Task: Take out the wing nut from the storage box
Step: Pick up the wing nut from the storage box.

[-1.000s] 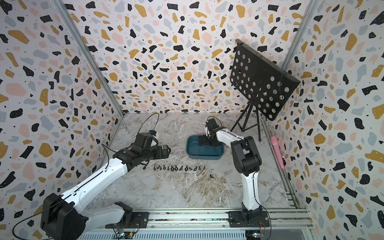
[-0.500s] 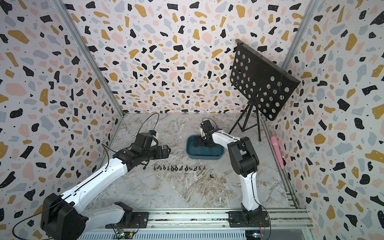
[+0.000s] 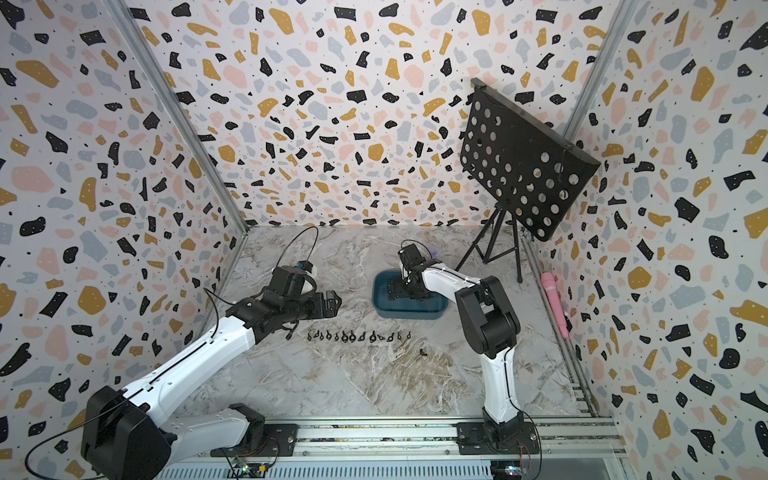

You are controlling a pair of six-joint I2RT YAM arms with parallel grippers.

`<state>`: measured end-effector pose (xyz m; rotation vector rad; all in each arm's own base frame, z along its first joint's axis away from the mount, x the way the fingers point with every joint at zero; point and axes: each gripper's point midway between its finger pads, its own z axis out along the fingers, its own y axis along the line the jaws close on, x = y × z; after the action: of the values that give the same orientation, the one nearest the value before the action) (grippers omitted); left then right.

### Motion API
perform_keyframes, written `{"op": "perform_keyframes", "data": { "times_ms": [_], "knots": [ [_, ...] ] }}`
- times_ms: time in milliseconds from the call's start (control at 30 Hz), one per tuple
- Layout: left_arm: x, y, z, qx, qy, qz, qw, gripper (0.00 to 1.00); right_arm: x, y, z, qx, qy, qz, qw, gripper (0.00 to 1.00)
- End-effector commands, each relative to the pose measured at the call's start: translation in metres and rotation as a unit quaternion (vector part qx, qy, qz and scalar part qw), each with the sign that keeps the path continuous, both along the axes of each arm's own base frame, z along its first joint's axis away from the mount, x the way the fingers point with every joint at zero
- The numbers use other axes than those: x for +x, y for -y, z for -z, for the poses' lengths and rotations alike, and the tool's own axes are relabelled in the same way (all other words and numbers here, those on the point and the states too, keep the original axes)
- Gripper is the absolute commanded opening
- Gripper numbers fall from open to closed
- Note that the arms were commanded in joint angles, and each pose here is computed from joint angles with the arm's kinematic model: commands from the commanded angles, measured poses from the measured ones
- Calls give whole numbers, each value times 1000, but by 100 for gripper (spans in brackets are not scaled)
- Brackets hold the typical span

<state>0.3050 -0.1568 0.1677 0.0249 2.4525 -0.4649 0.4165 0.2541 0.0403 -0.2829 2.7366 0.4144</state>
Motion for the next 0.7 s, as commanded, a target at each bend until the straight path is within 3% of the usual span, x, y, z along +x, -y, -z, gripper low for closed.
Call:
{"op": "perform_keyframes", "data": {
  "times_ms": [0, 233, 667],
  "knots": [
    [-2, -3, -2, 0, 7, 0, 1000, 100, 9, 8, -20, -14, 23, 1, 1000, 90],
    [-4, -6, -2, 3, 7, -5, 1000, 100, 24, 13, -17, -17, 33, 4, 999, 60],
    [-3, -6, -1, 6, 5, -4, 1000, 100, 34, 11, -2, -15, 18, 2, 1000, 37]
  ]
}}
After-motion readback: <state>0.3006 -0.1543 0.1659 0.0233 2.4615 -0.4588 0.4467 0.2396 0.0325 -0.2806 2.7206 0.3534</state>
